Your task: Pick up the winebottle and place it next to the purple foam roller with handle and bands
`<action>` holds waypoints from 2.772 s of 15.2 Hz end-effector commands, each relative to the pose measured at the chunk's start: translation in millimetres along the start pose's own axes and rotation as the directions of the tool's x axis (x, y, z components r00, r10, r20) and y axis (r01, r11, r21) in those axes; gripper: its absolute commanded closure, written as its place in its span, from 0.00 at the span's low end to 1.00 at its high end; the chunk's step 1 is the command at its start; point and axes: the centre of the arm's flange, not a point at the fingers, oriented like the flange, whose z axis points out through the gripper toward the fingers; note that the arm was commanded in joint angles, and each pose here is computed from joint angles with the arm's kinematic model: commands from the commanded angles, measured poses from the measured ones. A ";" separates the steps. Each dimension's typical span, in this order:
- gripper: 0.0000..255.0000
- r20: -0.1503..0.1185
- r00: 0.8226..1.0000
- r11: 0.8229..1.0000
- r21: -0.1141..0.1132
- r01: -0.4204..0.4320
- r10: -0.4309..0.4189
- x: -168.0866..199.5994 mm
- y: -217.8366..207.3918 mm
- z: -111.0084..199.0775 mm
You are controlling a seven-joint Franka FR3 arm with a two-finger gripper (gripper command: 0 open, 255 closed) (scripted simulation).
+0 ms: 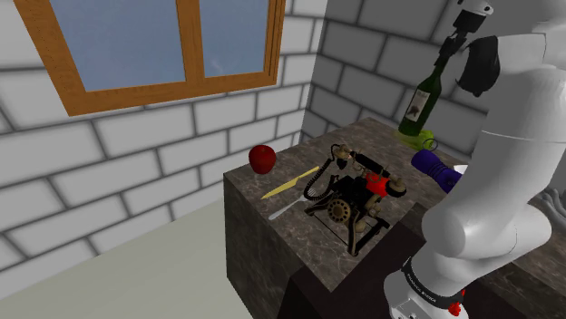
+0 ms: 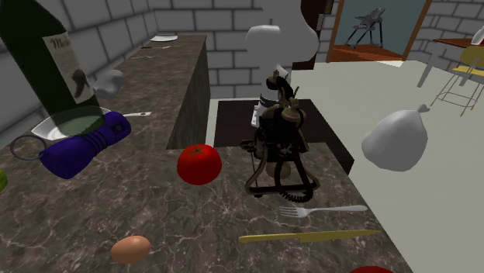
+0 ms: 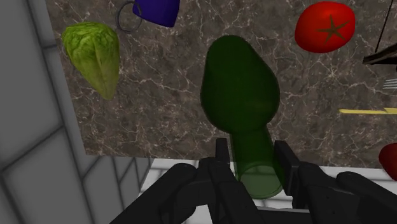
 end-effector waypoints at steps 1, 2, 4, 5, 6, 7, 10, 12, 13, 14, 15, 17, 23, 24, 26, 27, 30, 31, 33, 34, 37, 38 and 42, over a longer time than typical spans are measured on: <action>1.00 0.000 1.000 1.000 0.001 0.004 -0.004 -5.6 25.4 -1.7; 1.00 0.000 1.000 1.000 0.001 0.004 -0.004 -9.2 38.1 -2.0; 1.00 0.000 1.000 1.000 0.001 0.004 -0.004 -12.0 45.7 3.1; 1.00 0.000 1.000 1.000 0.001 0.004 -0.004 -12.7 45.6 8.3; 1.00 0.000 1.000 1.000 0.001 0.004 -0.004 -13.5 45.5 13.5; 1.00 0.000 1.000 1.000 0.001 0.004 -0.004 -14.2 45.4 18.8; 1.00 0.000 1.000 1.000 0.001 0.004 -0.004 -16.3 45.2 34.4; 1.00 0.000 1.000 1.000 0.001 0.004 -0.004 -17.7 45.0 44.9; 1.00 0.000 1.000 1.000 0.001 0.004 -0.004 -18.4 44.9 50.1; 1.00 0.000 1.000 1.000 0.001 0.004 -0.004 -19.1 44.8 55.4; 1.00 0.000 1.000 1.000 0.001 0.004 -0.004 -19.8 44.7 60.6; 1.00 0.000 1.000 1.000 0.001 0.004 -0.004 -21.2 44.6 71.1; 1.00 0.000 1.000 1.000 0.001 0.004 -0.004 -25.5 44.0 102.4; 1.00 0.000 1.000 1.000 0.001 0.004 -0.004 -26.2 44.0 107.7; 1.00 0.000 1.000 1.000 0.001 0.004 -0.004 -27.6 43.8 118.1; 1.00 0.000 1.000 1.000 0.001 0.004 -0.004 -28.3 43.7 123.4; 1.00 0.000 1.000 1.000 0.001 0.004 -0.004 -30.4 43.4 139.1; 1.00 0.000 1.000 1.000 0.001 0.004 -0.004 -31.2 43.3 144.3; 1.00 0.000 1.000 1.000 0.001 0.004 -0.004 -32.6 43.2 154.7; 1.00 0.000 1.000 1.000 0.001 0.004 -0.004 -33.3 43.1 160.0; 1.00 0.000 1.000 1.000 0.001 0.004 -0.004 -35.4 42.8 175.7; 1.00 0.000 1.000 1.000 0.001 0.004 -0.004 -36.1 42.7 180.9; 1.00 0.000 1.000 1.000 0.001 0.004 -0.004 -38.9 42.4 201.8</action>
